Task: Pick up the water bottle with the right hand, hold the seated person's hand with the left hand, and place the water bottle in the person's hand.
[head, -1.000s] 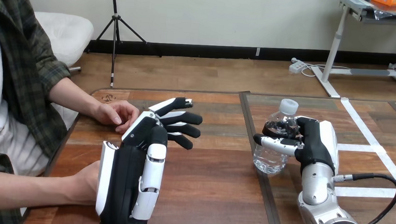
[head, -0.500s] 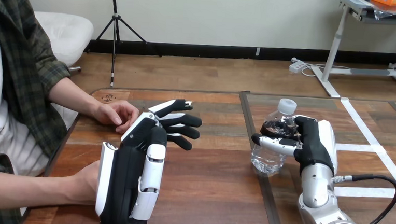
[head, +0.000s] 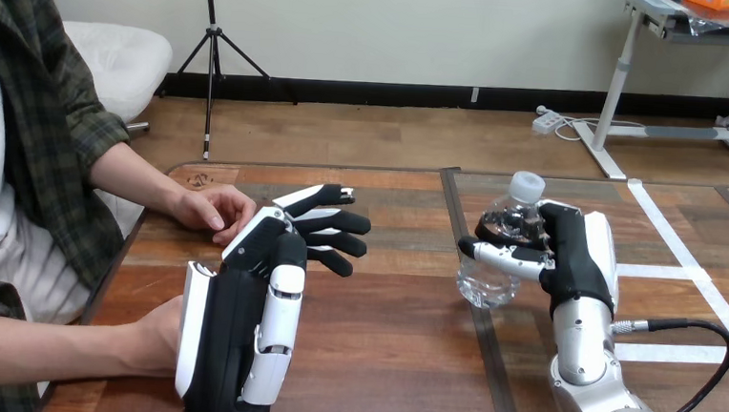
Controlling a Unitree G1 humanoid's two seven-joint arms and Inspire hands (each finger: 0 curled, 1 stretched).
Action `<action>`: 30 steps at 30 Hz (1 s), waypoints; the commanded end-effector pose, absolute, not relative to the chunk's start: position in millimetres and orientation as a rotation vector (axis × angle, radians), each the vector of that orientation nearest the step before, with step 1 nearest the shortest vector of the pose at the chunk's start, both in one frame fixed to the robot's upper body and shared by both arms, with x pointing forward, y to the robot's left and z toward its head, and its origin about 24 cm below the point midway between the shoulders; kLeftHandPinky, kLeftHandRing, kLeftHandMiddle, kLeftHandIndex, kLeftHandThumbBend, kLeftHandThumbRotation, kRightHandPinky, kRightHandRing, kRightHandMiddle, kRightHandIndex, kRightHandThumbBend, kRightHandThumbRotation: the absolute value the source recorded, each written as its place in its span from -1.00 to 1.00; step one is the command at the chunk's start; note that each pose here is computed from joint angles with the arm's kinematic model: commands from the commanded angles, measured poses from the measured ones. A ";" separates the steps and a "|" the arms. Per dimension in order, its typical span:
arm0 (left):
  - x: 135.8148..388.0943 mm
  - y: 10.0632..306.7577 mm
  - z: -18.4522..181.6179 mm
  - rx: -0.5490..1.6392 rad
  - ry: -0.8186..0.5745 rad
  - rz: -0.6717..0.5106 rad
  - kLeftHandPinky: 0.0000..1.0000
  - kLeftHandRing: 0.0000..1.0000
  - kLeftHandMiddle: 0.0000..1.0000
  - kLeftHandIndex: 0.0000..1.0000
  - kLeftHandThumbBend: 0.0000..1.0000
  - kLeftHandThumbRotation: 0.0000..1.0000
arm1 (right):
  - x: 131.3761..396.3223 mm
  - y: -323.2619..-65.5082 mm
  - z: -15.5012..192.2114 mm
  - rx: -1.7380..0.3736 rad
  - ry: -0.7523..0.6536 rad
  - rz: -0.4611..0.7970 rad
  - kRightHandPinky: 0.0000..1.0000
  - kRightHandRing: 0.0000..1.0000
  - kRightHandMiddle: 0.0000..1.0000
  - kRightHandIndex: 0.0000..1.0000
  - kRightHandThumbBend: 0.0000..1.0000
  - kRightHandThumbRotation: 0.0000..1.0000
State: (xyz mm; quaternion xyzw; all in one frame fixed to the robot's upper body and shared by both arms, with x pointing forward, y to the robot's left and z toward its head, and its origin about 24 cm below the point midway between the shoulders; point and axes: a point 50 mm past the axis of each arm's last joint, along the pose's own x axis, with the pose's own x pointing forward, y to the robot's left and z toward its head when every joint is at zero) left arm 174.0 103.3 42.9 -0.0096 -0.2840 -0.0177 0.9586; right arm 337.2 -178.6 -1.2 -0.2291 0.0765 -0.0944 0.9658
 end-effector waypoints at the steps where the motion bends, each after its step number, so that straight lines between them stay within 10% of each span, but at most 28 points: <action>1: 163.3 101.4 36.1 -0.043 -0.542 -0.015 -0.10 0.12 0.24 0.38 -0.70 0.90 | 354.3 -180.6 33.2 -0.450 -0.018 -0.209 -0.18 -0.12 -0.02 0.01 0.56 -1.00; 30: 175.1 112.6 42.8 0.010 -0.577 -0.028 -0.14 0.11 0.25 0.40 -0.77 0.87 | 341.4 -177.0 42.9 -0.386 -0.231 -0.132 -0.22 -0.14 -0.04 -0.03 0.51 -1.00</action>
